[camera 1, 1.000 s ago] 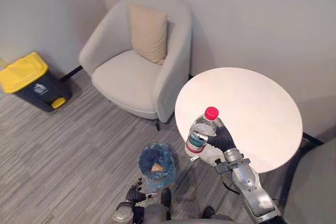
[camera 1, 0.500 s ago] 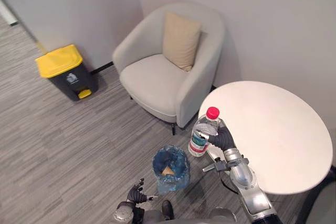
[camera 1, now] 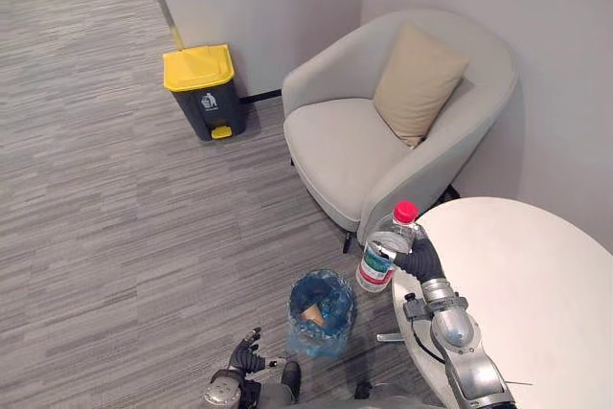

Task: Gather rubbish on tea table into small bin, then transfer packed bag to large trash can.

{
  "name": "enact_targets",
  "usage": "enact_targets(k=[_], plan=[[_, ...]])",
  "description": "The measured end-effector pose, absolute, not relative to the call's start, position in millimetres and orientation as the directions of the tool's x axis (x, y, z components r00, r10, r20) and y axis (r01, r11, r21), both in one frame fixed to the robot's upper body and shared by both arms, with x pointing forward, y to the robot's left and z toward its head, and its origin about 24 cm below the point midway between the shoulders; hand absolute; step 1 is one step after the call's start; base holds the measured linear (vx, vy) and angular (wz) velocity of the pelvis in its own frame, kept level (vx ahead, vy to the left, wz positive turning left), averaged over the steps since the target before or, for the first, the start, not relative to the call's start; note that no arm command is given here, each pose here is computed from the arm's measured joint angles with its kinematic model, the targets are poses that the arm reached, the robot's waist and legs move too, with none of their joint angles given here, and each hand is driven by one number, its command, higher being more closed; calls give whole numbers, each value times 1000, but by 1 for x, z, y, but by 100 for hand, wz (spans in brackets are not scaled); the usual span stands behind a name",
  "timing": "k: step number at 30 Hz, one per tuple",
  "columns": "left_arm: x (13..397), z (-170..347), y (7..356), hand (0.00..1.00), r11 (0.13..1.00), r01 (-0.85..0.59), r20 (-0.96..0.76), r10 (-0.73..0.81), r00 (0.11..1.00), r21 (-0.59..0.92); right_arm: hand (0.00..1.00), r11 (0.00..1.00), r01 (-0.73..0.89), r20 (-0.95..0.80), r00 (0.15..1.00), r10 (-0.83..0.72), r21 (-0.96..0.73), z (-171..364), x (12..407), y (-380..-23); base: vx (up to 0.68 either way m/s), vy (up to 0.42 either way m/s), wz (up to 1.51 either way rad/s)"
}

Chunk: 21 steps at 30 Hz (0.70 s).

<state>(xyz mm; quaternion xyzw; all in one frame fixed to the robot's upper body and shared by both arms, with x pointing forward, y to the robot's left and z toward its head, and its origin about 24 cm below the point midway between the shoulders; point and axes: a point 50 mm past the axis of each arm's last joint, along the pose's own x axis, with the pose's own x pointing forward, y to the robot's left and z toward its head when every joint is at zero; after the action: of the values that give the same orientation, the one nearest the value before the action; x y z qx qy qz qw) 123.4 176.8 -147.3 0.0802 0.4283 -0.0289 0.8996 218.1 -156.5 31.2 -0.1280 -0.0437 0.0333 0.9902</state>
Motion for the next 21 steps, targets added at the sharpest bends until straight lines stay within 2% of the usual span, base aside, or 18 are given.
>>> enact_targets(k=[16, 19, 21], plan=[[122, -147, 181, 0, 987, 95, -775, 38, 631, 126, 100, 963, -89, 71, 991, 110, -253, 30, 218, -150, -45, -18, 20], [127, -145, 187, 0, 984, 100, -767, 48, 640, 144, 100, 947, -143, 77, 982, 171, -288, 31, 229, -141, -41, 31, -10], [145, -139, 189, 0, 981, 106, -736, 47, 675, 161, 100, 930, -163, 101, 973, 206, -330, 38, 244, -136, -37, 15, 24]])
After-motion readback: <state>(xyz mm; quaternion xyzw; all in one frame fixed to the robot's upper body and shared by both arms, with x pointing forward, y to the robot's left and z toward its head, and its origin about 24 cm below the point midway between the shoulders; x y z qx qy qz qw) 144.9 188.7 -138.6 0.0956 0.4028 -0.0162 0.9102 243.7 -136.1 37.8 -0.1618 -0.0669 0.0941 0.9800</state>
